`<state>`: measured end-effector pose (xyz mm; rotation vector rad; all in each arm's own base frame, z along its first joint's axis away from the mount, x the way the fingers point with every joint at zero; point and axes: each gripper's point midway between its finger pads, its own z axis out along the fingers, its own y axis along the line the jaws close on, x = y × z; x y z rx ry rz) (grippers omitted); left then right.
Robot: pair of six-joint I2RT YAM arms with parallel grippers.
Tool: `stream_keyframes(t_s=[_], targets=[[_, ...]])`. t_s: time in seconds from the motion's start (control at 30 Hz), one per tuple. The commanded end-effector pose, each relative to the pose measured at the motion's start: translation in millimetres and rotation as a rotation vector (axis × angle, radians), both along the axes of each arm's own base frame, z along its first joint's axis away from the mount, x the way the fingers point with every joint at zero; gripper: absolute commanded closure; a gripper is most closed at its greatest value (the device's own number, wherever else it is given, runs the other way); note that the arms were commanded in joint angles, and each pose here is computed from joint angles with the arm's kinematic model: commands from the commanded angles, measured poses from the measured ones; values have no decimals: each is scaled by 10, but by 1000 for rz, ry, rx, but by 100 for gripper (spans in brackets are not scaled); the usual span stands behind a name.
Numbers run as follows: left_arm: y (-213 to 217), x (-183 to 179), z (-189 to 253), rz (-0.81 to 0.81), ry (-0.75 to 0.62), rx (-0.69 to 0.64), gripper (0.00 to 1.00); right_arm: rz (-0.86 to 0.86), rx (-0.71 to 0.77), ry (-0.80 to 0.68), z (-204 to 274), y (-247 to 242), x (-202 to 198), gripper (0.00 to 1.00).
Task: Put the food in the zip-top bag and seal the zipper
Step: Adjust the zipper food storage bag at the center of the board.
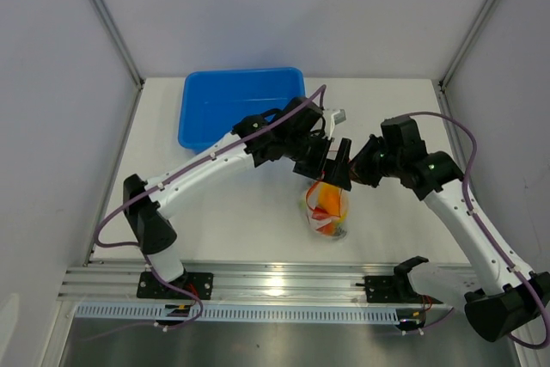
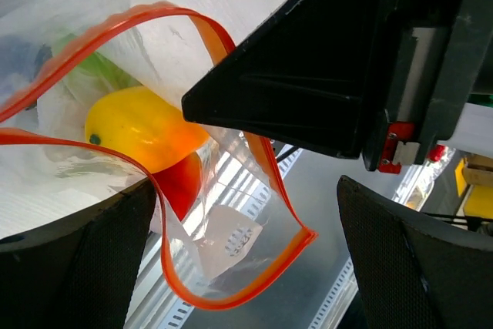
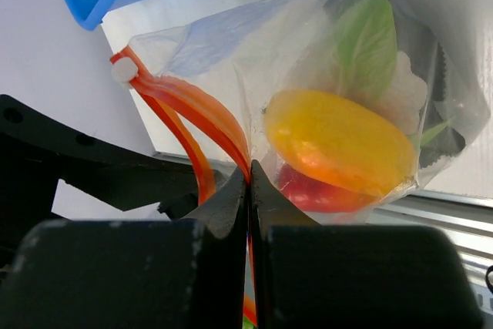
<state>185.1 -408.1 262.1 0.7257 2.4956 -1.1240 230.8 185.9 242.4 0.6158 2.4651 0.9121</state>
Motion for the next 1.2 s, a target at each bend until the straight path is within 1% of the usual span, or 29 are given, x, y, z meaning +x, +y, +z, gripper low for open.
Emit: stream_keyframes(t_s=[0.0,0.07,0.1,0.2,0.4,0.53,0.63,0.67,0.7,0.73,0.8,0.83,0.87,0.9,0.97,1.03,1.1,1.17], targets=[[-6,14,25,36,-31,42,0,-79,59,-14,236,23,55,100],[-31,43,-2,43,-48,71,1,-104,82,1,263,31,51,100],[21,52,-77,59,-47,115,0,-113,88,3,288,33,52,100],[43,90,-147,84,-59,159,1,-149,89,16,309,4,33,100],[44,118,-194,109,-95,190,0,-211,113,74,199,-41,-58,100],[39,114,-243,113,-85,195,14,-231,117,85,152,-66,-93,100],[2,106,-225,106,-86,167,29,-233,123,86,138,-62,-103,100],[-9,86,-218,96,-79,160,43,-229,123,86,130,-54,-101,100],[-14,79,-226,89,-77,160,51,-226,125,84,132,-45,-99,100],[-28,58,-229,76,-70,154,64,-226,124,85,126,-46,-100,98],[-31,47,-233,61,-72,154,74,-217,118,68,138,-49,-95,97],[-21,38,-255,56,-65,160,84,-219,117,58,161,-54,-82,95],[-12,24,-264,47,-61,161,88,-217,114,49,171,-63,-75,93],[-6,32,-264,40,-65,160,99,-204,110,23,206,-62,-66,88],[43,29,-281,30,-57,164,100,-184,97,-11,264,-67,-39,81],[99,31,-326,20,-53,172,99,-146,50,-40,275,-95,-43,68],[159,28,-355,-10,-57,154,99,-103,23,-70,340,-105,-35,51],[237,9,-382,-28,-63,145,99,-32,-17,-104,367,-130,-42,45]])
